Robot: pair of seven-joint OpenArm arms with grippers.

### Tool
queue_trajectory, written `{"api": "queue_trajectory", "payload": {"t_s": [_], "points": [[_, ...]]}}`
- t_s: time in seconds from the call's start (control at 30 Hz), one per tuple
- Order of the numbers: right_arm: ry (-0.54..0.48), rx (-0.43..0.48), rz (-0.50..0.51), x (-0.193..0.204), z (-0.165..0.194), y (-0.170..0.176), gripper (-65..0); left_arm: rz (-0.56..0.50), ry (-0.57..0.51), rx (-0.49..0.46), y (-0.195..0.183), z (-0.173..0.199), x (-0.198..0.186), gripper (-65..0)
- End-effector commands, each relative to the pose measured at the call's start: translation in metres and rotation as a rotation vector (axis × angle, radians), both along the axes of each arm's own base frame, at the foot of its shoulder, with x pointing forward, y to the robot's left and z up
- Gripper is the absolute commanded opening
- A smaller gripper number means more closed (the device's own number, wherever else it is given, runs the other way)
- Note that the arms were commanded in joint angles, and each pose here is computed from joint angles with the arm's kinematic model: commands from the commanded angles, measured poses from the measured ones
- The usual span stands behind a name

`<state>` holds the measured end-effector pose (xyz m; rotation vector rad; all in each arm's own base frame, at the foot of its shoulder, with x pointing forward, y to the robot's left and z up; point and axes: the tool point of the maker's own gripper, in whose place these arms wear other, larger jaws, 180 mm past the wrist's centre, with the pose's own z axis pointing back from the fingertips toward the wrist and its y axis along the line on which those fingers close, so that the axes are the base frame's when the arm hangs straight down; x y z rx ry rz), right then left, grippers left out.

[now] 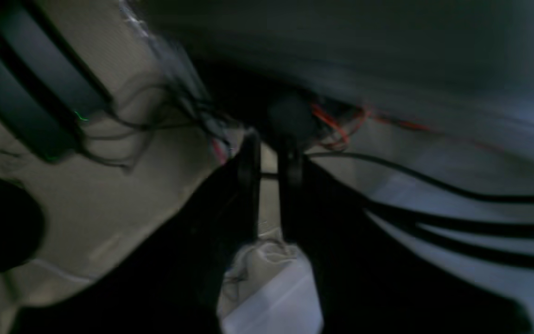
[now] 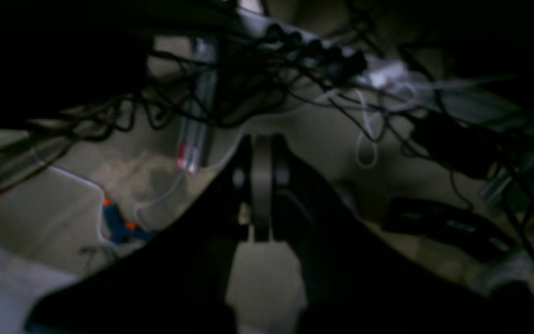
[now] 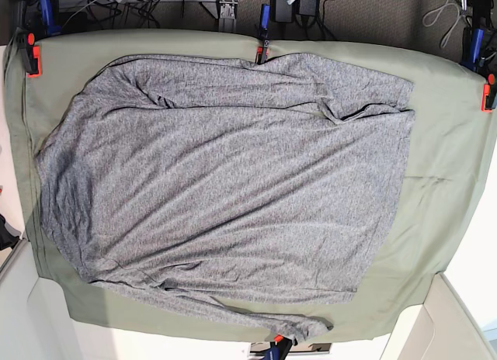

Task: Fold the T-shirt properly
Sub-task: 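Move both grippers toward the collar edge of the grey shirt, then grasp the shirt's collar edge corners with both grippers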

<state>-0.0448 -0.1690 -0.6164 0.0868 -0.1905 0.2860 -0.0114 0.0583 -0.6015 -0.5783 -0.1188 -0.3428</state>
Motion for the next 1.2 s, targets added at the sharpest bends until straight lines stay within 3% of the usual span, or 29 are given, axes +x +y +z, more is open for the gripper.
{"api": "queue_trajectory", "payload": {"t_s": [0.0,0.17,0.3,0.4,0.57,0.67,0.87,1.03,1.17], "points": [[-0.041,0.009,-0.009,0.004,0.009,-0.006,-65.0,0.026,-0.047,-0.011,0.005,0.008,0.01,-57.4],[-0.189,0.041,-0.025,0.026,0.06,-0.016,-64.6,0.15,-0.213,0.029,0.046,0.048,0.049,-57.4],[-0.25,0.067,-0.024,0.045,0.101,-0.016,-53.1,0.224,-0.291,0.055,0.079,0.084,0.066,-56.1],[-0.296,0.08,-0.058,0.064,0.131,-0.018,-44.2,0.26,-0.344,0.075,0.102,0.111,0.074,-49.3],[-0.384,0.091,-0.129,0.101,0.172,-0.027,-43.3,0.314,-0.416,0.1,0.134,0.154,0.082,-36.2],[-0.431,0.101,-0.179,0.12,0.191,-0.035,-42.1,0.348,-0.471,0.112,0.152,0.178,0.089,-34.6],[-0.533,0.155,-0.286,0.149,0.219,-0.046,-26.7,0.422,-0.554,0.117,0.181,0.214,0.103,-34.2],[-0.616,0.174,-0.345,0.185,0.232,-0.055,-26.2,0.486,-0.57,0.102,0.197,0.228,0.111,-22.7],[-0.66,0.181,-0.385,0.211,0.236,-0.057,-26.2,0.476,-0.589,0.099,0.202,0.235,0.118,-22.4]]}}
